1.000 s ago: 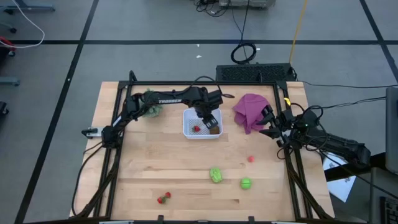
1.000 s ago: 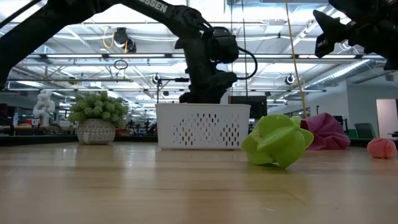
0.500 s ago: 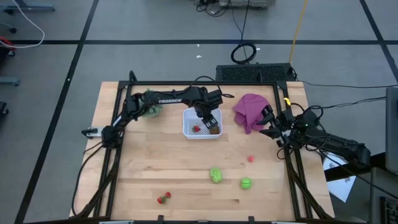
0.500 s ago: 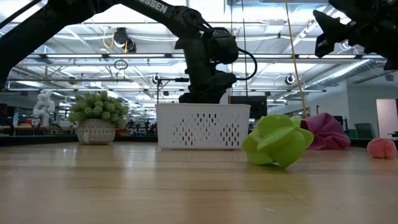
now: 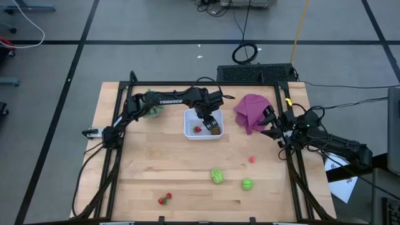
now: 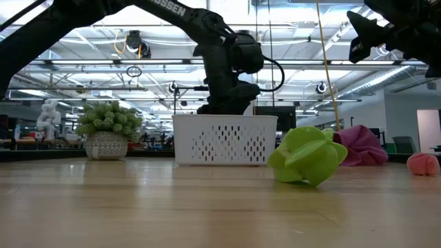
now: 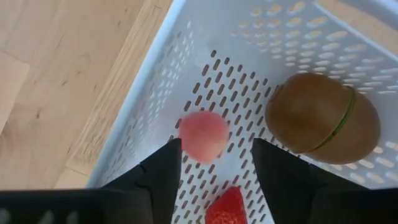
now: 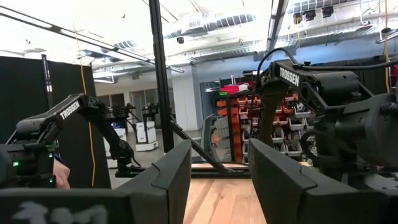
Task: Pick and placing Produce into tupperware
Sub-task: Put the left pink peach into the white bin, then put the right red strawberry in the white bin
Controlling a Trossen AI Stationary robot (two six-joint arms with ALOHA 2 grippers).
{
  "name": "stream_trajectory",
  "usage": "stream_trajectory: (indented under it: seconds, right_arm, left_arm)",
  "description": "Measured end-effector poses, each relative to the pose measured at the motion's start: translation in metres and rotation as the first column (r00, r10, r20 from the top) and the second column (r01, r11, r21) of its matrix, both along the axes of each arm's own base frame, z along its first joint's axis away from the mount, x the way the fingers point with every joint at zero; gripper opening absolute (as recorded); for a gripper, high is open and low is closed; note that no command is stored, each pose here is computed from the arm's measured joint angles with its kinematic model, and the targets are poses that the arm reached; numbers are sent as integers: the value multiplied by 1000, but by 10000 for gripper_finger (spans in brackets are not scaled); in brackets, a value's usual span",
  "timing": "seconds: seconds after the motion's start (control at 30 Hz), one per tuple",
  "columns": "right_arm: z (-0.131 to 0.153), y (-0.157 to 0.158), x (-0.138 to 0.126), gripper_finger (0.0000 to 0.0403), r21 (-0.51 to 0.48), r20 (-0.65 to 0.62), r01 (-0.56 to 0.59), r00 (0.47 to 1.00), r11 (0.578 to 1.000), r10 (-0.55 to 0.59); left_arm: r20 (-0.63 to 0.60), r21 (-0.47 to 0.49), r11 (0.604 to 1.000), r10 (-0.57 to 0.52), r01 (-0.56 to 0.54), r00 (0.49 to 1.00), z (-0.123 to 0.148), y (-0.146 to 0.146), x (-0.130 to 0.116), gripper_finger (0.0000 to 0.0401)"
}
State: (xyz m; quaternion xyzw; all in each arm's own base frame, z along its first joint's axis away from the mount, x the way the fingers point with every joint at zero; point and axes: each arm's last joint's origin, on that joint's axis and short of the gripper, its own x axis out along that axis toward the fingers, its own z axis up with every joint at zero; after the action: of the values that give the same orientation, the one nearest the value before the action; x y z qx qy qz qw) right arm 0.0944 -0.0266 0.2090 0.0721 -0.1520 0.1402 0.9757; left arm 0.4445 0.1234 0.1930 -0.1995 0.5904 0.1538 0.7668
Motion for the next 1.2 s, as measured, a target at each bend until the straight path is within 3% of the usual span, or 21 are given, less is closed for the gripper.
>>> stream_trajectory:
  seconds: [0.37, 0.53, 0.7, 0.97, 1.2]
  right_arm:
    - [-1, 0, 0, 151, 3, -6, 0, 1000, 1000, 0]
    - [-1, 0, 0, 151, 6, -13, 0, 1000, 1000, 0]
    - [-2, 0, 1, 151, 9, -19, 0, 1000, 1000, 0]
    - [-4, -1, 1, 151, 20, -41, 1, 999, 1000, 0]
    - [-5, -1, 2, 151, 25, -50, 1, 999, 1000, 0]
  left_arm:
    - [5, 12, 1000, 9, -9, 1000, 7, 2, -1, 232]
    - [-14, 7, 1000, 7, -7, 1000, 39, 2, -3, 232]
    - [-73, -9, 999, 36, -36, 997, 91, -8, -16, 232]
    - [-134, -53, 998, 18, -25, 991, 124, -87, -33, 232]
    - [-150, -9, 999, 36, -38, 988, 124, -181, -41, 232]
